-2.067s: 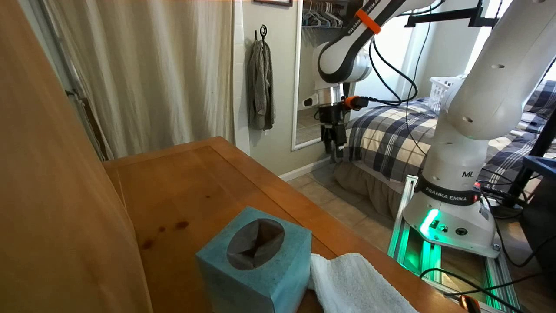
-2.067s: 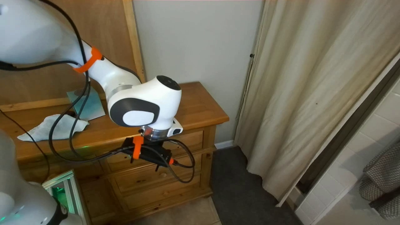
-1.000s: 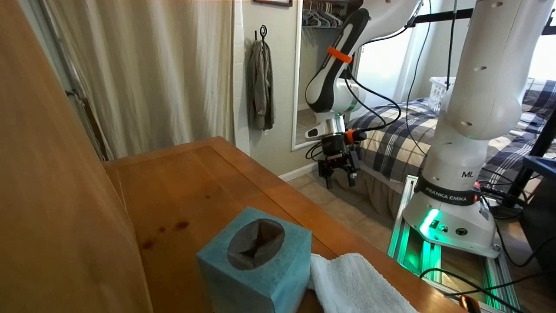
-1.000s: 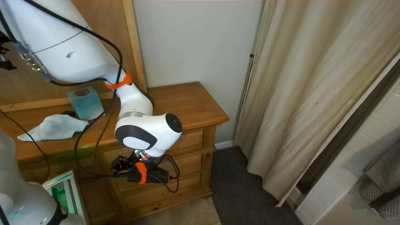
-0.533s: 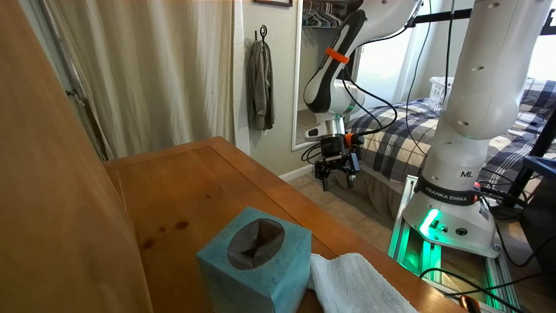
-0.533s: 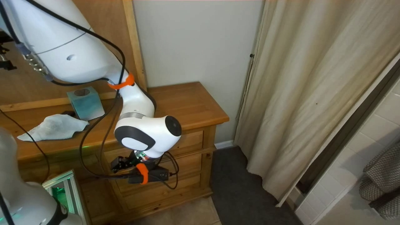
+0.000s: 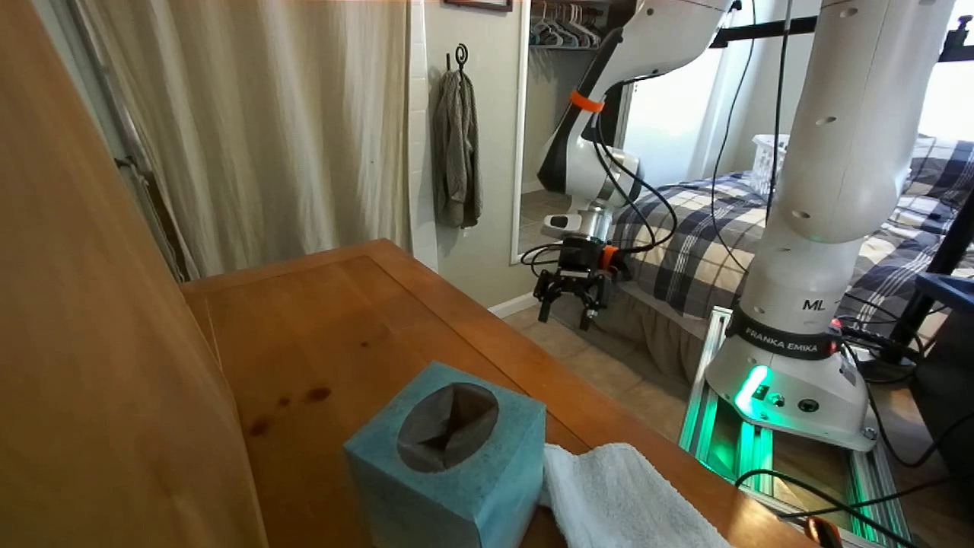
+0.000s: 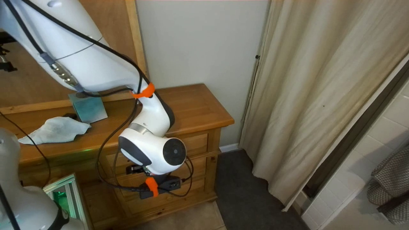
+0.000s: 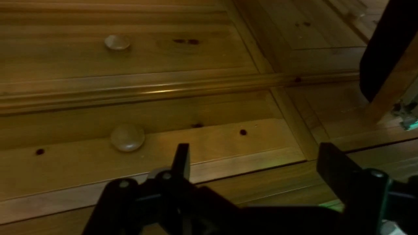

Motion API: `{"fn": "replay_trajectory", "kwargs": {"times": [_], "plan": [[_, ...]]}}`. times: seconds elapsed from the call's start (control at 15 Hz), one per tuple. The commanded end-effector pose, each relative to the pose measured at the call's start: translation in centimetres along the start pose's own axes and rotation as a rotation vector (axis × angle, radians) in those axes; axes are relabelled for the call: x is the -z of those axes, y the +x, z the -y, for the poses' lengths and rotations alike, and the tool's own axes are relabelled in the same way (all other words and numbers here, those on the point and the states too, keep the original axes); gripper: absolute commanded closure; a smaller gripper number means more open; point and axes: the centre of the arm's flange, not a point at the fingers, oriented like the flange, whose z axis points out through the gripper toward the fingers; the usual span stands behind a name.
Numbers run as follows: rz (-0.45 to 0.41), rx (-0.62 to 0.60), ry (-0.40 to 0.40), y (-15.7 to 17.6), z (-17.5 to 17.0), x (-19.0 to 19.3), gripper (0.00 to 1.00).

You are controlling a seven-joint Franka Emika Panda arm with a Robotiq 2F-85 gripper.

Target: Open the first top drawer

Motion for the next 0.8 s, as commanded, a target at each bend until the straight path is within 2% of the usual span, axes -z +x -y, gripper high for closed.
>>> {"fn": "replay_trajectory", "kwargs": {"times": [0.0,0.2,0.27,0.33,0.4,0.53,0.73], "plan": [[-0.031,0.011,-0.157,-1.6,-0.5,-3.5,0.0],[-0.037,0.008,-0.24,-2.0,-0.4,-5.9,0.0],[-0.042,0.032,-0.223,-1.8,-0.2,-6.8,0.0],[-0.036,0.046,-0.156,-1.5,0.1,-7.8,0.0],[-0.046,0.018,-0.192,-1.3,0.4,-4.1,0.0],[-0.039,0.018,-0.143,-1.1,0.9,-6.0,0.0],[-0.035,0.02,-0.127,-1.1,0.8,-6.7,0.0]]}}
